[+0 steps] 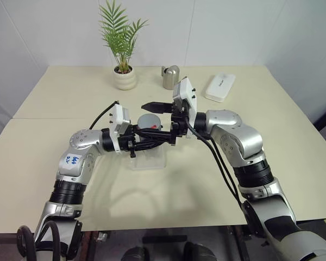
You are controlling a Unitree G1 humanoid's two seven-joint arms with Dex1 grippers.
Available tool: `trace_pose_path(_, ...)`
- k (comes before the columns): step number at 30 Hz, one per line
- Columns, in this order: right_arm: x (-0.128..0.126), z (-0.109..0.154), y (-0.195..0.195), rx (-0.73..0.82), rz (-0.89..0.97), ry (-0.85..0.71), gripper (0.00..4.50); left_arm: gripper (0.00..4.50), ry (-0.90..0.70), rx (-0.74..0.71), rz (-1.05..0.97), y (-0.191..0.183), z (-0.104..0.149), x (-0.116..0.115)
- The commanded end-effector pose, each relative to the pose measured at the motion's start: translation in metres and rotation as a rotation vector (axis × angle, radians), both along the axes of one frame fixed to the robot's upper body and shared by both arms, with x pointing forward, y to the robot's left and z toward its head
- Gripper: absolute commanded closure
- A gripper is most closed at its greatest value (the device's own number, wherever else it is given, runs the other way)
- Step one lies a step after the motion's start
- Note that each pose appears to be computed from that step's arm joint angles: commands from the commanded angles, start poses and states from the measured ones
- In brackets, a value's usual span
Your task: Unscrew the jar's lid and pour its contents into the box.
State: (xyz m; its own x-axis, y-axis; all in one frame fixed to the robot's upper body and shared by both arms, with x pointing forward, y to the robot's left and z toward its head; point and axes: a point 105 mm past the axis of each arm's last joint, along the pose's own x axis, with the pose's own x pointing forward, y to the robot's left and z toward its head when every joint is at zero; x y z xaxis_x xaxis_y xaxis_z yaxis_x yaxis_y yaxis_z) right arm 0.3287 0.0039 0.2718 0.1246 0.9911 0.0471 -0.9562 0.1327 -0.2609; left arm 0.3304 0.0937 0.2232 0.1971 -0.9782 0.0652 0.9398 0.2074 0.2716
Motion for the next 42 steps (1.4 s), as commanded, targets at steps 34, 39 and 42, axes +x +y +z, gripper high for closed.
trace_pose_path(34, -0.025, 0.021, -0.01, 0.01, 0.081, -0.028, 0.02, 2.55, -0.055, -0.003, -0.009, 0.001, 0.005, -0.004)
trace_pose_path(39, -0.017, 0.013, 0.0, -0.021, 0.043, -0.027, 0.02, 2.55, -0.05, -0.002, -0.016, -0.001, 0.004, -0.005)
trace_pose_path(42, -0.011, 0.012, 0.002, -0.024, 0.018, -0.027, 0.02, 2.55, -0.049, -0.002, -0.018, -0.002, 0.004, -0.006)
